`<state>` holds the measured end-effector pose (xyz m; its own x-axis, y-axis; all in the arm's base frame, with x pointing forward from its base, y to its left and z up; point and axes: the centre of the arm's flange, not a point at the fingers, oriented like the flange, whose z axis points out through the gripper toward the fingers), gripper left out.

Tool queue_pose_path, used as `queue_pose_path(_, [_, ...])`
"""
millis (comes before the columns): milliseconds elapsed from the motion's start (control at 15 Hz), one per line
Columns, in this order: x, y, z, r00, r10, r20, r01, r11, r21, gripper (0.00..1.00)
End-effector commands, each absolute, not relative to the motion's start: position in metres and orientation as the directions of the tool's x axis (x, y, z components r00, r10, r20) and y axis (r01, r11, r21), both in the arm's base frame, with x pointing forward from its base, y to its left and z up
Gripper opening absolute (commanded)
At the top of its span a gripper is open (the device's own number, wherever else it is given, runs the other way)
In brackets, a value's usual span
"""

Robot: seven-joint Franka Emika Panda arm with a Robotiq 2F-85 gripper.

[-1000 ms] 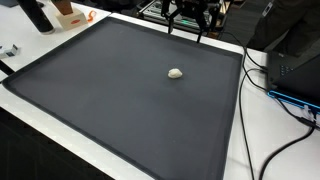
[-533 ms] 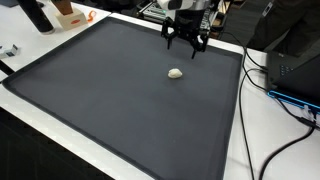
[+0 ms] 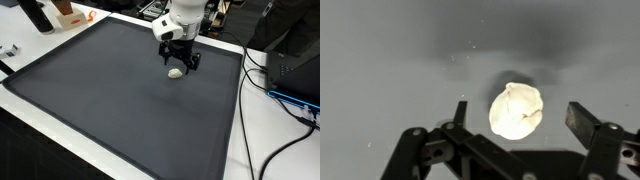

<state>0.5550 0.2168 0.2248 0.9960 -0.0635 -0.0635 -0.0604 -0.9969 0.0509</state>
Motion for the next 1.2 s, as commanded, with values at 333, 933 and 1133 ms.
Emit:
queue_pose_path(333, [0.565,0.2138,0.2011,0.987,-0.15,-0.066,-0.146,-0.987,0.061,0.62])
queue_pose_path(933, [0.5669,0.2172,0.2036,0.981,-0.186,-0.057,-0.182,-0.981,0.068,0.01])
queue_pose_path(1133, [0.5669,0.2174,0.2045,0.979,-0.197,-0.059,-0.193,-0.979,0.068,0.04])
